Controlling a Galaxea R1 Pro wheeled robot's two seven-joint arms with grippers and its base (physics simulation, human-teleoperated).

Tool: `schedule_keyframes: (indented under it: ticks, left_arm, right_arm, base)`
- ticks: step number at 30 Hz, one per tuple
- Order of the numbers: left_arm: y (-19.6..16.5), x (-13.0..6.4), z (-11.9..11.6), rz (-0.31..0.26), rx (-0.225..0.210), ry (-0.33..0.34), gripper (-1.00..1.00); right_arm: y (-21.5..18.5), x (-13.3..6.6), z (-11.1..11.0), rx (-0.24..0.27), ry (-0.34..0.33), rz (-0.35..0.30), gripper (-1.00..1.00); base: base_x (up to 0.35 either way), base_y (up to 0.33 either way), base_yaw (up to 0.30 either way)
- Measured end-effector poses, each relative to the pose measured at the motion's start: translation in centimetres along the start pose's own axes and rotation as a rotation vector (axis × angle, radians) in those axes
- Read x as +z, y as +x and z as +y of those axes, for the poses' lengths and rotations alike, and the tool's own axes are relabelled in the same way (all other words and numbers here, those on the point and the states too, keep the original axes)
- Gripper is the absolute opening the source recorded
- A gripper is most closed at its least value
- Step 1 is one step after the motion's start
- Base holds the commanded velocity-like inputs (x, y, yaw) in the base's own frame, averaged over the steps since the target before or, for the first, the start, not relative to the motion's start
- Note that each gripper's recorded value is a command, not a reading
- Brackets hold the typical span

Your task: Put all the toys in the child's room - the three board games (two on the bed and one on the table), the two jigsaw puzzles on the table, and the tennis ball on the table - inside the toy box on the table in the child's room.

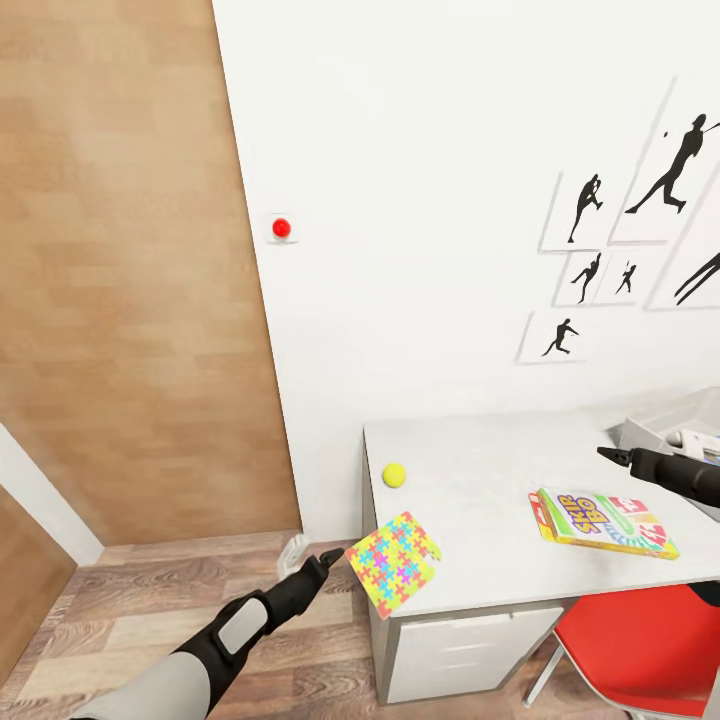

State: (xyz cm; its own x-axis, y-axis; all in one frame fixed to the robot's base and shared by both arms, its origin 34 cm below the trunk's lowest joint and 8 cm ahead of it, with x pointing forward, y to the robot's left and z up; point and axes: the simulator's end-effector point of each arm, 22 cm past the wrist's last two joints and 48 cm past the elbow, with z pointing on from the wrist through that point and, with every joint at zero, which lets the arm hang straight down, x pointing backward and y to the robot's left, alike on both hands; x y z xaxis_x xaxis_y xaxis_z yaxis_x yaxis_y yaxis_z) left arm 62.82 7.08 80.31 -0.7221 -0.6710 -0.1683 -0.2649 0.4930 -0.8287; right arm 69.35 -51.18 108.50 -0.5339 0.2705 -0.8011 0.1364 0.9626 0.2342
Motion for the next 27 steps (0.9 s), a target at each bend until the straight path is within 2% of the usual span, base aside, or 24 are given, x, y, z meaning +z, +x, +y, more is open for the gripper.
schedule_keyframes:
  ticks: [16, 27]
  left_arm:
    - [0.21, 0.05, -0.19, 0.003, -0.003, 0.008, 1.0]
    - [0.26, 0.08, -0.28, 0.003, -0.004, 0.011, 1.0]
  right_arm:
    - [-0.04, -0.01, 0.05, -0.001, 0.0, -0.001, 1.0]
    - [0.0, 0.02, 0.12, 0.0, -0.001, -0.001, 1.0]
  base:
    - [0.0, 0.0, -0.002]
    - [0.0, 0.0, -0.121]
